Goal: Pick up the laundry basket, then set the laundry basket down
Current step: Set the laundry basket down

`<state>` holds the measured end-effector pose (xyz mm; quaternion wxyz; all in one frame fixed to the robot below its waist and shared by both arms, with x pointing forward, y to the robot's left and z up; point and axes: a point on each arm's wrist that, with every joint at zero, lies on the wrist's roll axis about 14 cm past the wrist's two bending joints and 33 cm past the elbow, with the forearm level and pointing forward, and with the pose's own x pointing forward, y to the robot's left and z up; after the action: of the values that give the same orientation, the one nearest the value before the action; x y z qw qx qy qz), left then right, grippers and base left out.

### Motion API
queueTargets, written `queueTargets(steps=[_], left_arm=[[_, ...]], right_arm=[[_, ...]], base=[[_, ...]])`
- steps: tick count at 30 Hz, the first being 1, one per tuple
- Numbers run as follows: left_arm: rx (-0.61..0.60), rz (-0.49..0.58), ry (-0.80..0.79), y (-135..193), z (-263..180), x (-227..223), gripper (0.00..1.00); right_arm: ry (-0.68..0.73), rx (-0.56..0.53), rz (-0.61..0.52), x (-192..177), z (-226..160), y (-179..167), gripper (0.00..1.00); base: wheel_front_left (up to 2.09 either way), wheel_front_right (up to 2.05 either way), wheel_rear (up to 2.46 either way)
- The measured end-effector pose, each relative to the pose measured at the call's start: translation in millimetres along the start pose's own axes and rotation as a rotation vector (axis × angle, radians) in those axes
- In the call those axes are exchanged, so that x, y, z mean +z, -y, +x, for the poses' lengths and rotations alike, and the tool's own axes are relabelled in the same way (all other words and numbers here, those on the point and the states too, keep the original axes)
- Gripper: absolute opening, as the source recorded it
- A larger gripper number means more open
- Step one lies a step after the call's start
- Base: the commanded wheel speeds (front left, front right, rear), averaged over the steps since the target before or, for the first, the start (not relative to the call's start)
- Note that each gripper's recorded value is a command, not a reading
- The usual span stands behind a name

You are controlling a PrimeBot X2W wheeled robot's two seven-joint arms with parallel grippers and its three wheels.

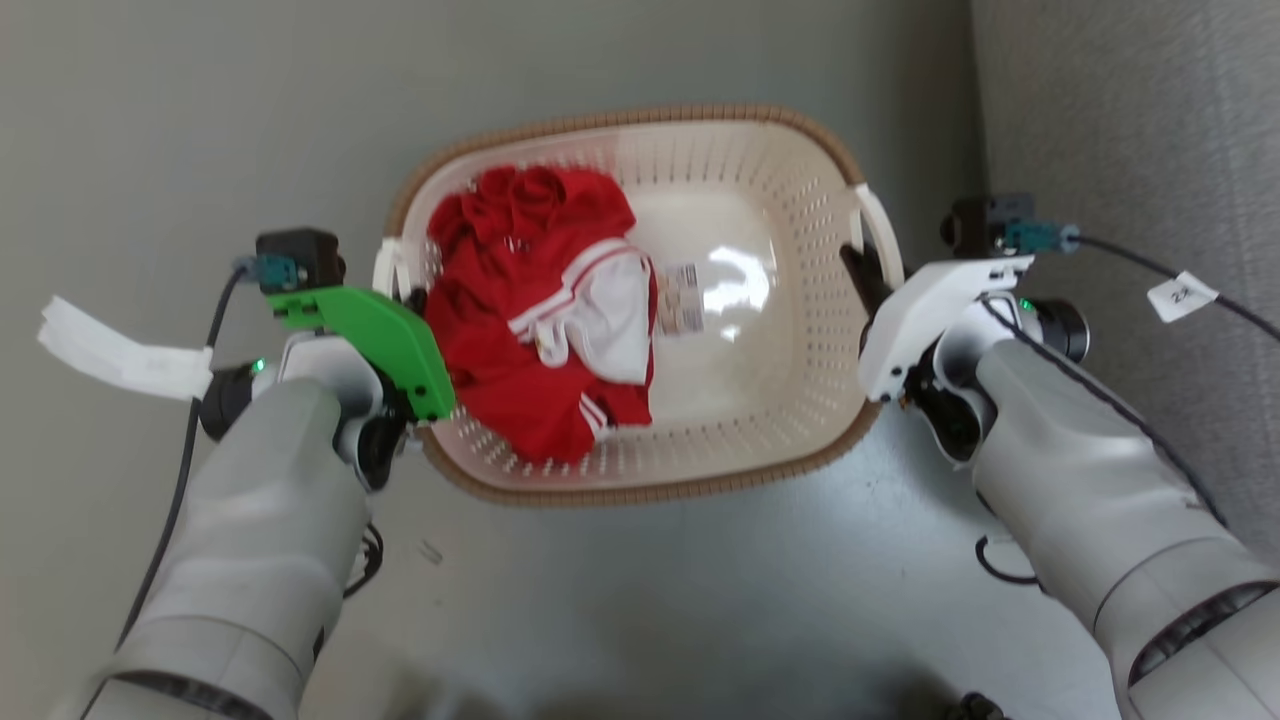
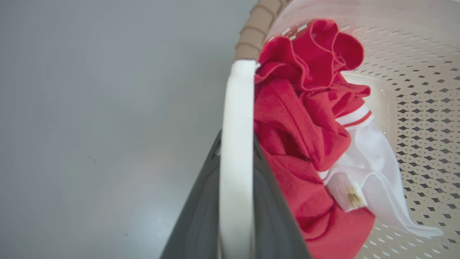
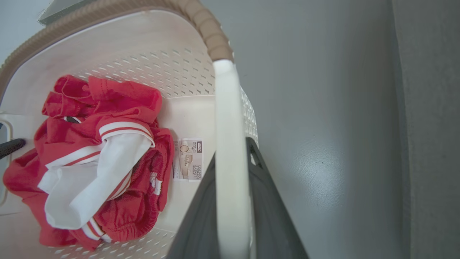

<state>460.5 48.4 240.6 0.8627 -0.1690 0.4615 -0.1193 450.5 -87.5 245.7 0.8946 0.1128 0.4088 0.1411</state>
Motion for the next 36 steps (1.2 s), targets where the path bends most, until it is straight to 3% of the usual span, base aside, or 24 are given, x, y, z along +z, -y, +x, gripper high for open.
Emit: queueTargets(steps=[20, 36], left_arm=[[0.029, 0.011, 0.007, -33.4, 73.9, -15.2, 0.0], [0.049, 0.019, -0.004, -52.0, 99.4, -42.1, 0.0]], right_arm=[[-0.055, -0.006, 0.014, -37.5, 69.8, 30.1, 0.0], [-0.095, -0.015, 0.016, -65.2, 93.8, 43.5, 0.0]], base=[[0.0, 0.0, 0.0], [0.0, 0.0, 0.0]])
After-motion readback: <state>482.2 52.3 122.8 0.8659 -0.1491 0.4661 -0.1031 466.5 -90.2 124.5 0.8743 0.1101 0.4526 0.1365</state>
